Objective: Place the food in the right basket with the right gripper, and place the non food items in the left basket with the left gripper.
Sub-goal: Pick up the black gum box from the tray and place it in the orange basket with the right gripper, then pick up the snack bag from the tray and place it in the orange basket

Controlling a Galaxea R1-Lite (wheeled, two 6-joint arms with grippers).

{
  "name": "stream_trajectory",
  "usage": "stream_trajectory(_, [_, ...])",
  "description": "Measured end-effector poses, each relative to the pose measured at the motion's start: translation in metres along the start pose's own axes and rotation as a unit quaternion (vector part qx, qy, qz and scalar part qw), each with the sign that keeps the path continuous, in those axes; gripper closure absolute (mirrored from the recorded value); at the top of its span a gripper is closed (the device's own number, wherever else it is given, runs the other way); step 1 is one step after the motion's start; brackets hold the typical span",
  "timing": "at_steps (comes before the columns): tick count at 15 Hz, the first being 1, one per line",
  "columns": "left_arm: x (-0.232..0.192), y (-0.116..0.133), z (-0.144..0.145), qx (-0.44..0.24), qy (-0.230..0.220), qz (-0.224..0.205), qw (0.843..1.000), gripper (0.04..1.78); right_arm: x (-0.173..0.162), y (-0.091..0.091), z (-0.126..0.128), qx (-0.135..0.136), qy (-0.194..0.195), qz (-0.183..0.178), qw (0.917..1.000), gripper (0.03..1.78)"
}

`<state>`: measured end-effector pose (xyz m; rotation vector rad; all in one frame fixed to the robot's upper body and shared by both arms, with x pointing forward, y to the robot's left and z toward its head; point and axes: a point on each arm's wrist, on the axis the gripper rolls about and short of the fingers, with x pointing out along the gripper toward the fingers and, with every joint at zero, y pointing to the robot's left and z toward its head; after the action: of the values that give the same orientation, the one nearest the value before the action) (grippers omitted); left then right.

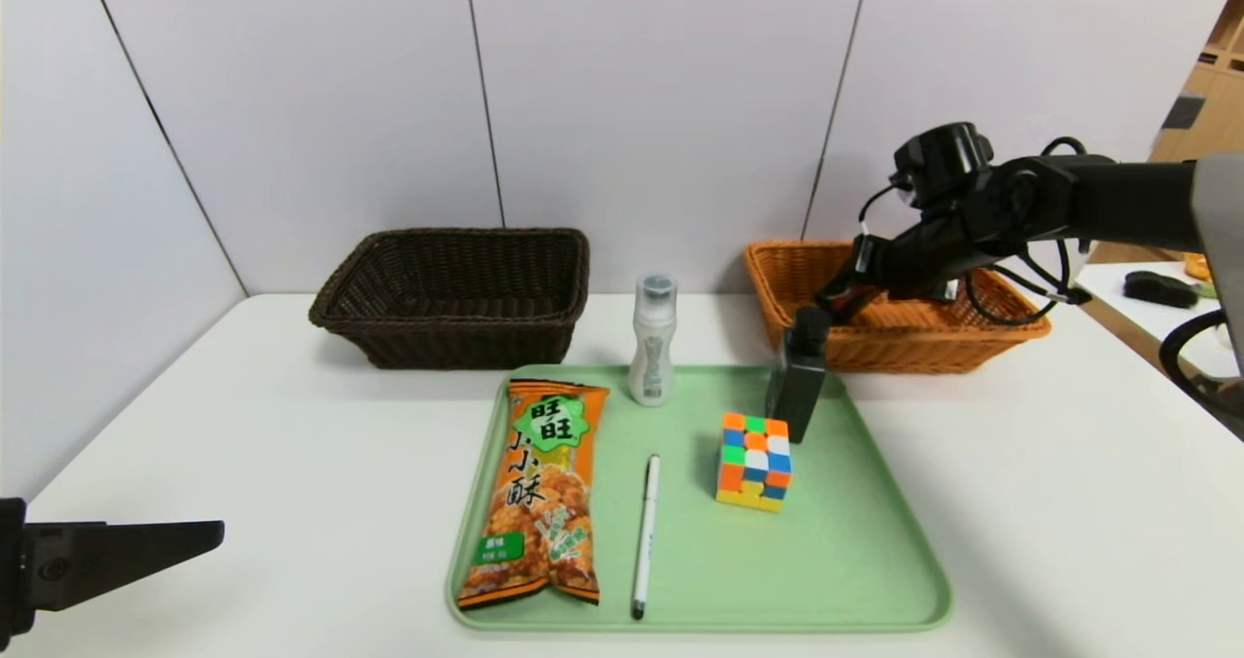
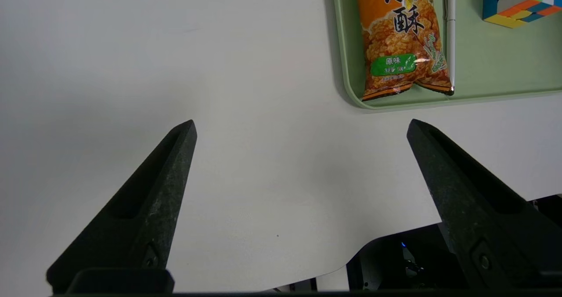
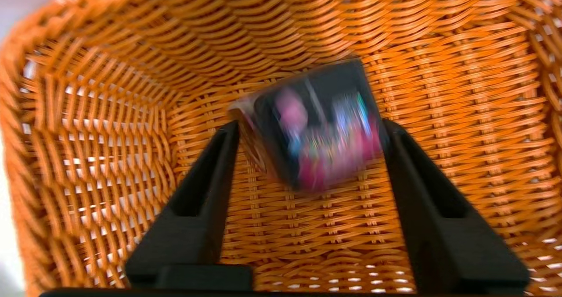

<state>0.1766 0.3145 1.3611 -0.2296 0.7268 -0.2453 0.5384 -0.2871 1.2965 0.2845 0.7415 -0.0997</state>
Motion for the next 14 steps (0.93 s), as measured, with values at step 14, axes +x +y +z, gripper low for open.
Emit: stream_trajectory(14, [0.008, 0.000, 0.003, -0.001, -0.012, -0.004, 1.000, 0.13, -0.224, 0.046, -0.009, -0.006, -0.052, 0.118, 0.9916, 0.19])
